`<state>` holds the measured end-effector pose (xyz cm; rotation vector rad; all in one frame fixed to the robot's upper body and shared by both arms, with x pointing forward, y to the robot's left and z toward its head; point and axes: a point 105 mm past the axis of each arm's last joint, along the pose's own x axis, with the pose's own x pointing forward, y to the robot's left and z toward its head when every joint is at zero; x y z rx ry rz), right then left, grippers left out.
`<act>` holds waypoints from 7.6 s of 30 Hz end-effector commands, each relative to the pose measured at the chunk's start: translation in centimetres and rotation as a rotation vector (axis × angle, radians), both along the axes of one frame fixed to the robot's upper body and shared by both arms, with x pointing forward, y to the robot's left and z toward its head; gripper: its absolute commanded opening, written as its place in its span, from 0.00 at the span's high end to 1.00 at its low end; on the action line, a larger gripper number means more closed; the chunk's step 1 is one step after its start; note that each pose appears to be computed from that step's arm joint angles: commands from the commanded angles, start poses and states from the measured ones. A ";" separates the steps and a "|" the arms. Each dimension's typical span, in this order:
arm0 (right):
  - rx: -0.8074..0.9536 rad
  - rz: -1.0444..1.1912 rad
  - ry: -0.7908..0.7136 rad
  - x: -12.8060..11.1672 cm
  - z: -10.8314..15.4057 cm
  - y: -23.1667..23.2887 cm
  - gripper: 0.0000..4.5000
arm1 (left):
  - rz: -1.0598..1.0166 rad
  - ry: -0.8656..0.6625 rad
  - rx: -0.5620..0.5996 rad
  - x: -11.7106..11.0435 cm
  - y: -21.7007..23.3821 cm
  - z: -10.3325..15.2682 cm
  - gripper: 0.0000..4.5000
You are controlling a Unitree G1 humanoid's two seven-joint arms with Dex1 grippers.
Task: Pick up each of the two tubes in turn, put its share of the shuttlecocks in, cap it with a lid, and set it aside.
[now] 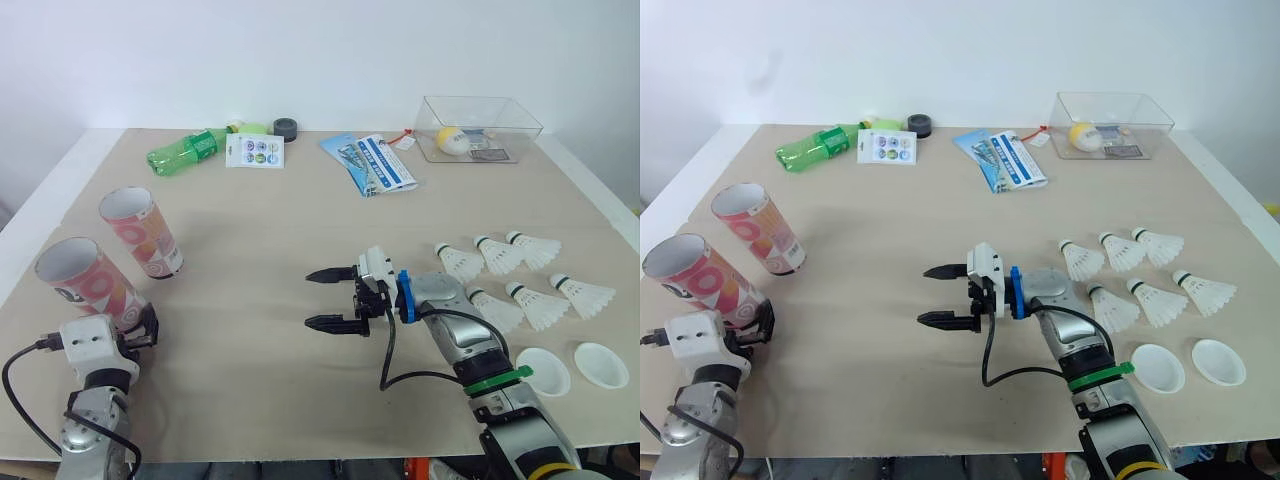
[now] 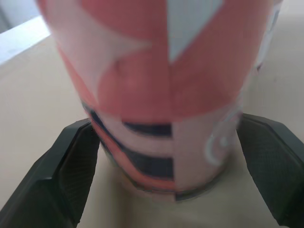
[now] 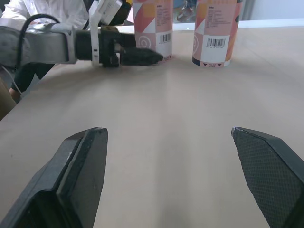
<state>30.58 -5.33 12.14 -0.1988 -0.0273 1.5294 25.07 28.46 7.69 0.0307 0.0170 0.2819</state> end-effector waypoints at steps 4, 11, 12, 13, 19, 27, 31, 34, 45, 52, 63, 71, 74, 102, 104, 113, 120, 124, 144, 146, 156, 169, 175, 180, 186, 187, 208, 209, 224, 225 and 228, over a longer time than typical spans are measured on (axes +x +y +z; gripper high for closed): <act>0.021 -0.003 -0.056 -0.2 1.3 -0.3 0.01 | -0.049 0.000 0.009 0.3 1.2 -0.1 0.00; 0.018 -0.007 -0.057 -0.3 1.3 -0.5 0.01 | -0.096 0.016 0.000 0.2 1.4 -0.7 0.00; 0.018 -0.007 -0.057 -0.3 1.3 -0.5 0.01 | -0.097 0.016 -0.001 0.2 1.4 -0.7 0.00; 0.018 -0.007 -0.057 -0.3 1.3 -0.5 0.01 | -0.098 0.015 -0.008 0.1 1.4 -0.8 0.00; 0.017 -0.008 -0.056 -0.3 1.3 -0.4 0.01 | -0.114 0.031 -0.014 -0.1 1.3 -1.3 0.00; 0.017 -0.005 -0.054 -0.3 1.3 -0.3 0.00 | -0.097 0.043 0.017 -0.2 1.7 -1.6 0.18; 0.017 -0.002 -0.053 -0.4 1.3 -0.3 0.00 | -0.101 0.046 0.025 -0.2 1.7 -1.7 0.18; 0.019 -0.002 -0.052 -0.4 1.3 -0.3 0.00 | -0.128 0.047 0.043 -0.1 1.5 -1.6 0.18; 0.028 -0.007 -0.047 -0.3 1.4 -0.5 0.00 | -0.381 0.057 0.163 -0.4 -1.0 -0.7 0.18; 0.053 -0.046 -0.059 0.1 1.9 -1.1 0.00 | -0.695 0.075 0.275 -0.3 -5.0 1.5 0.18; 0.080 -0.083 -0.079 -0.1 2.1 -1.9 0.00 | -1.089 0.101 0.296 1.4 -11.1 3.0 0.18; 0.071 -0.171 -0.090 -0.4 2.0 -4.3 0.00 | -1.497 0.228 0.440 2.0 -15.4 4.5 0.18; 0.053 -0.207 -0.093 -0.6 1.7 -5.4 0.00 | -1.608 0.278 0.501 2.6 -16.5 5.0 0.18; 0.115 -0.822 0.043 -5.8 3.7 -17.1 0.00 | -1.799 0.384 0.794 5.7 -22.6 5.5 0.18; 0.096 -0.849 0.058 -6.7 3.7 -18.5 0.00 | -1.771 0.388 0.816 6.1 -22.6 5.2 0.18; 0.008 -0.933 0.238 -11.6 1.7 -22.3 0.00 | -1.765 0.360 0.794 6.2 -23.2 5.2 0.18; 0.010 -1.030 0.262 -11.9 0.0 -23.7 0.00 | -1.791 0.344 0.794 6.4 -24.2 5.6 0.18; 0.042 -1.079 0.232 -9.4 -0.8 -23.2 0.00 | -1.792 0.338 0.797 6.6 -24.4 5.8 0.18; 0.001 -1.204 0.224 -5.2 -2.3 -23.5 0.61 | -1.737 0.354 0.818 7.3 -23.4 5.6 0.19; -0.004 -1.208 0.215 -5.2 -2.2 -23.6 0.79 | -1.733 0.357 0.821 7.4 -23.3 5.5 0.19; -0.076 -1.160 0.129 -5.3 -0.9 -22.8 0.99 | -1.711 0.352 0.826 9.0 -23.0 5.4 0.19; -0.283 -0.656 -0.468 -5.5 11.8 -16.3 0.99 | -1.748 0.348 0.741 10.2 -23.4 7.0 0.19; -0.381 -0.368 -0.740 -4.1 13.9 -10.4 0.99 | -1.747 0.357 0.703 9.8 -23.5 7.5 0.19; -0.465 -0.213 -0.871 -2.8 14.4 -8.3 0.99 | -1.720 0.372 0.721 9.8 -23.1 7.8 0.19; -0.539 -0.109 -0.964 -1.9 13.9 -7.7 0.99 | -1.708 0.372 0.721 9.6 -23.0 7.7 0.19; -0.545 -0.093 -0.978 -1.8 13.8 -7.5 0.99 | -1.706 0.371 0.722 9.6 -23.0 7.7 0.19; -0.270 -0.193 -0.885 -1.9 17.4 -8.5 0.01 | -1.660 0.393 0.703 10.0 -22.2 7.4 0.19; -0.237 -0.240 -0.850 -1.9 17.8 -9.2 0.01 | -1.661 0.395 0.702 10.0 -22.3 7.3 0.19; -0.137 -0.852 -0.123 -2.0 8.4 -18.1 0.01 | -1.670 0.363 0.617 10.1 -23.1 5.6 0.19; -0.106 -0.884 -0.084 -2.1 8.1 -18.1 0.01 | -1.670 0.365 0.616 10.1 -23.1 5.5 0.19; -0.104 -0.969 0.011 -2.6 6.4 -18.5 0.01 | -1.672 0.369 0.624 10.2 -23.0 5.4 0.19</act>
